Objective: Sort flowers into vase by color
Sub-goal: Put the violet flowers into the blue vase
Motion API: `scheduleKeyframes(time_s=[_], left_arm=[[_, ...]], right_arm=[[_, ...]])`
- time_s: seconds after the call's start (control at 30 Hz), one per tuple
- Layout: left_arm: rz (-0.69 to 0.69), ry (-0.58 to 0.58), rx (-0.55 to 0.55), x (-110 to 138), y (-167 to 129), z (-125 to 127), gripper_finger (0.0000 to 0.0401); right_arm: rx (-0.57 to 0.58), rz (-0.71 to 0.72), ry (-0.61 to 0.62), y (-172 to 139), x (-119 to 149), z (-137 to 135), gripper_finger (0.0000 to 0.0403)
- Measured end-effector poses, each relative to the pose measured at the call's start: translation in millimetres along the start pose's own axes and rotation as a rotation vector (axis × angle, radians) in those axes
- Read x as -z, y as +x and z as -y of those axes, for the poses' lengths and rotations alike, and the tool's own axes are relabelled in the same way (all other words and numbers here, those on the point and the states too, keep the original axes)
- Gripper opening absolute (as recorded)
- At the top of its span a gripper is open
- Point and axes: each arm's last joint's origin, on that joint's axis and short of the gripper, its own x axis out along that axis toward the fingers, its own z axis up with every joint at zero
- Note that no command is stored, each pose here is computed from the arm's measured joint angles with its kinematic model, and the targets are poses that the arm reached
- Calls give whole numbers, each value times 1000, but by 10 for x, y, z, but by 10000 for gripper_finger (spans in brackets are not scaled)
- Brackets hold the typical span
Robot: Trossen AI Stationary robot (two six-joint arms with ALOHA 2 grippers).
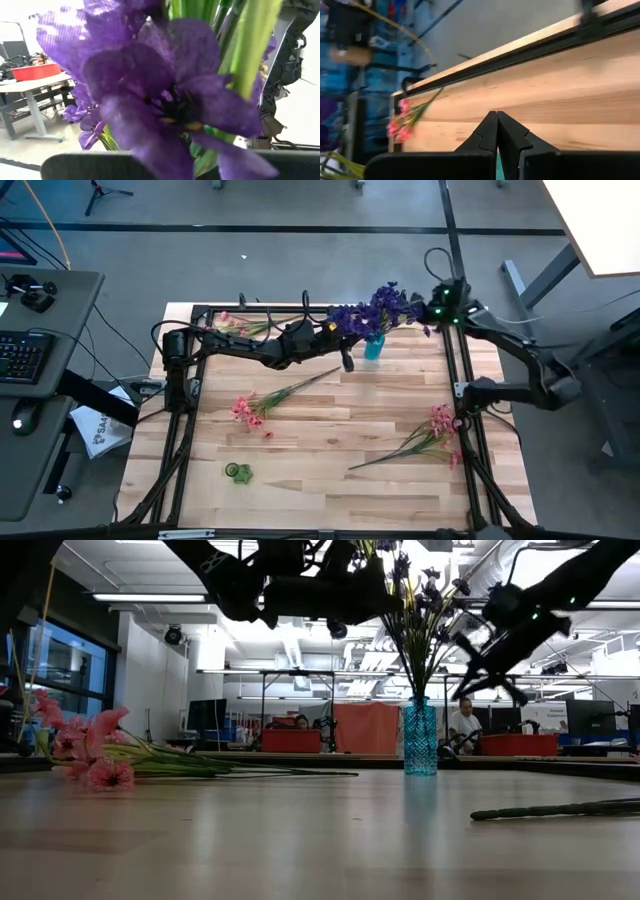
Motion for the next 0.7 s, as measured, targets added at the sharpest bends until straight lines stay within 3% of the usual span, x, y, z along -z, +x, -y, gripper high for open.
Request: scheduleKeyframes(time_s=[0.3,0.7], left_arm=[[-4,2,-17,3,0,-8,0],[-9,3,-20,8,0,-10,0]], right_arm=[[-11,-127,-28,580,216,43,0],[-61,-243,-91,762,461,-49,0]])
